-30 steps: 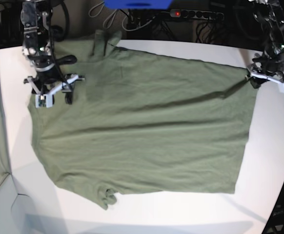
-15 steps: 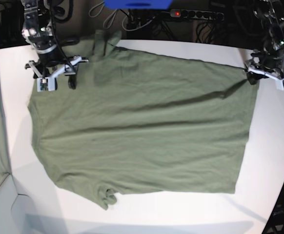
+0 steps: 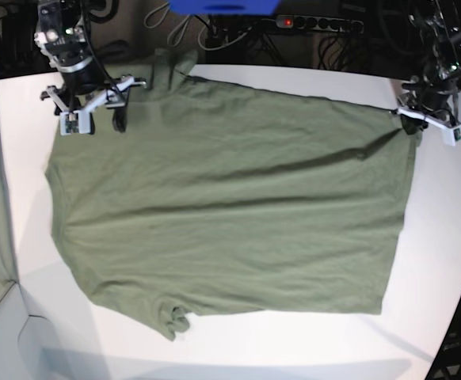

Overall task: Layout the t-shirt on the table in an organized manner, then fold the t-shirt properly
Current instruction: 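Grasp the shirt's shoulder edges with both grippers near the collar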

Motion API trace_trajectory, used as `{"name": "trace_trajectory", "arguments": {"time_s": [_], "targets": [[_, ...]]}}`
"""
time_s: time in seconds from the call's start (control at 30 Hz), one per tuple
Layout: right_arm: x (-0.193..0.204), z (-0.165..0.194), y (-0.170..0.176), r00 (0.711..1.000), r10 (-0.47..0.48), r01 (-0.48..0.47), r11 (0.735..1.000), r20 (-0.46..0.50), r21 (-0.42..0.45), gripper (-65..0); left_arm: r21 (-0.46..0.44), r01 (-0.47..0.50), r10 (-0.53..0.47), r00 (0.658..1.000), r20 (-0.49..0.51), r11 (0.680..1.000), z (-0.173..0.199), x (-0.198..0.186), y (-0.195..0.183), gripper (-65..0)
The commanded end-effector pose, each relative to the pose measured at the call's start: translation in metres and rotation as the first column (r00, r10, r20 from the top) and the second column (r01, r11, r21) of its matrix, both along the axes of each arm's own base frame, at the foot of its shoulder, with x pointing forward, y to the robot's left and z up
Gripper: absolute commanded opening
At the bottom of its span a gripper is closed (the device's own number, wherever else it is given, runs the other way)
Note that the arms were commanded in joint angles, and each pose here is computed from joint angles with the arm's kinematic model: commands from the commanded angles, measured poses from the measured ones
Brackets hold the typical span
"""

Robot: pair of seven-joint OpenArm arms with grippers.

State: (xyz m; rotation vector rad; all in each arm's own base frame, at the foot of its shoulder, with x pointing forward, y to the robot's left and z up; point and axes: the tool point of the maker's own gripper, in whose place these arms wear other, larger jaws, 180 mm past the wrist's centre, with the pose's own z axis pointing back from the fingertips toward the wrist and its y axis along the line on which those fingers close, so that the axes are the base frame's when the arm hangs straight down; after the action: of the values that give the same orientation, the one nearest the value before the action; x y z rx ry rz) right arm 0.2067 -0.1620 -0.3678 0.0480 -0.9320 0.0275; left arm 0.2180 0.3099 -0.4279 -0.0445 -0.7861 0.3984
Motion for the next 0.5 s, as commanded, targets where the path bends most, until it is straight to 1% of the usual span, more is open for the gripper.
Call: {"name": "trace_trajectory", "arguments": {"time_s": [0.0,0.07,0.17,0.4,0.47], "targets": [[-0.001,0.007,-0.001,1.0,0.002,-0.002,1.0,0.026,-0.003,-29.5,0.013,0.013,-0.013,1.0,0.009,1.0,0.007,0.002,0.002,-57.1],[-0.008,0.003,0.0,1.0,0.003,-0.003,1.0,0.007,-0.002,-29.5,-0.004,0.009,-0.009,1.0,0.009,1.0,0.005,0.002,-0.002,-65.0],[-0.019,-0.002,0.0,1.0,0.003,-0.003,1.0,-0.022,-0.002,-29.5,0.002,0.011,-0.011,1.0,0.024,1.0,0.011,0.004,-0.003,-64.1],[-0.039,-0.013,-0.001,0.997,0.0,0.0,1.0,-0.081,-0.003,-29.4,0.039,0.049,-0.052,0.995,0.082,0.998,0.037,0.009,-0.01,-64.8],[-0.041,-0.015,-0.003,0.996,-0.008,0.007,1.0,-0.091,-0.008,-28.9,0.036,0.049,-0.052,0.994,0.094,0.998,0.04,0.01,-0.015,-64.8]]}}
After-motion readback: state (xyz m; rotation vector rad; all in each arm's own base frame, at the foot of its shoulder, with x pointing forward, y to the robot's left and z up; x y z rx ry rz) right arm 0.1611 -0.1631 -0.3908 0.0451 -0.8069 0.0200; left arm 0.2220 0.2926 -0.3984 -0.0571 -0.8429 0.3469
